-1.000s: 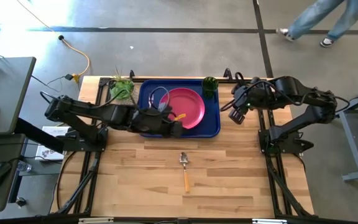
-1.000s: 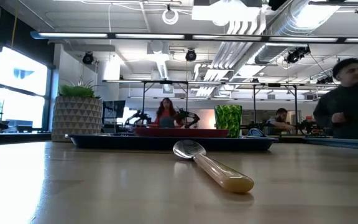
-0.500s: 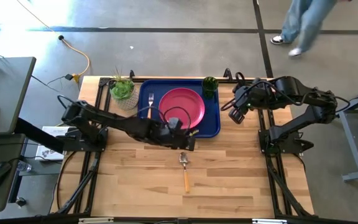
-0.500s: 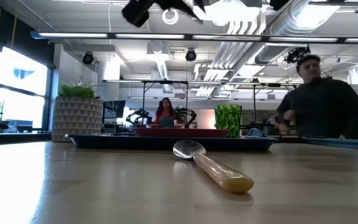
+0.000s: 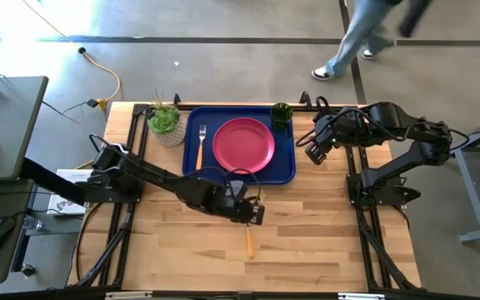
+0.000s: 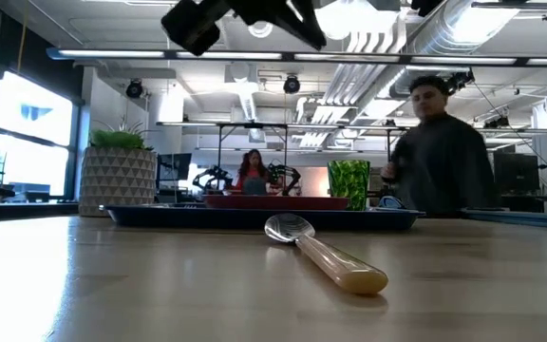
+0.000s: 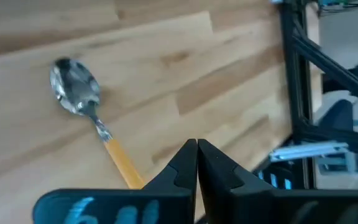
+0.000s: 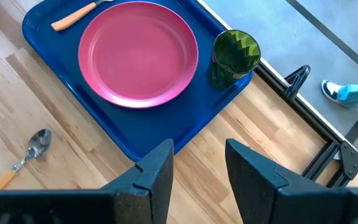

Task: Pick and place plate/cup/fork/spoon on tray
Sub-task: Put the orange spoon on the left of the pink plate on the blue tray

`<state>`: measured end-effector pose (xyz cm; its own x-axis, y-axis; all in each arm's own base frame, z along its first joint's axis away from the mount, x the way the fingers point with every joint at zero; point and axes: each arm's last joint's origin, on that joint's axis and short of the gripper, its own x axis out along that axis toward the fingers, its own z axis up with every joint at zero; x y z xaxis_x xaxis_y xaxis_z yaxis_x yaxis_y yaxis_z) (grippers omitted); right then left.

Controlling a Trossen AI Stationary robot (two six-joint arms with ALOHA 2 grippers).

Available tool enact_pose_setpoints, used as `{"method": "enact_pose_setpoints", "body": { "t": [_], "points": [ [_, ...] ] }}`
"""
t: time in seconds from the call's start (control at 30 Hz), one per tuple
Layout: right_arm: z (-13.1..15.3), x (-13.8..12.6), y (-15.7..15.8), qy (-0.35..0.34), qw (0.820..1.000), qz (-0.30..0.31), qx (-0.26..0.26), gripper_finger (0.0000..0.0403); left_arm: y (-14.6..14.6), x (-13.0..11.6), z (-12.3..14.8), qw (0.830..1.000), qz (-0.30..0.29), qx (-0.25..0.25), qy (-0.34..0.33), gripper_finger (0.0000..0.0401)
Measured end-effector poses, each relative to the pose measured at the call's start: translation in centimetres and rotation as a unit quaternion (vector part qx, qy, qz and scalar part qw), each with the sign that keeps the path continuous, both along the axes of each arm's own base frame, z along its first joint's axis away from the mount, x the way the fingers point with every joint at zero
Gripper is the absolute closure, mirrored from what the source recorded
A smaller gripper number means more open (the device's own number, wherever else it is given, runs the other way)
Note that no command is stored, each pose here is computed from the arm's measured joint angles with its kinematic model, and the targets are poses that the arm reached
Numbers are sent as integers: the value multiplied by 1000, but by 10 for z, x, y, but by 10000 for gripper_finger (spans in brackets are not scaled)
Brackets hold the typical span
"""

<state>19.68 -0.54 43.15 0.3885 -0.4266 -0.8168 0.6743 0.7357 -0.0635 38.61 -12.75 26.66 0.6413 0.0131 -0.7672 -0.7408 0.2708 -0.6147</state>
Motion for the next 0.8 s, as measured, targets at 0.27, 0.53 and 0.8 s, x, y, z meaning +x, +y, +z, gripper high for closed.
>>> {"method": "enact_pose_setpoints", "body": {
  "t": [0.27,0.53,0.8],
  "points": [
    [0,0,0,-7,1000,-14,7,265,-16,2,17,999,-20,-19,-40,400],
    [0,0,1,-17,999,-27,31,265,-16,-2,26,999,-31,25,-28,401],
    [0,0,2,-20,998,-31,41,265,-13,-1,26,995,-39,81,-34,401]
  ]
}}
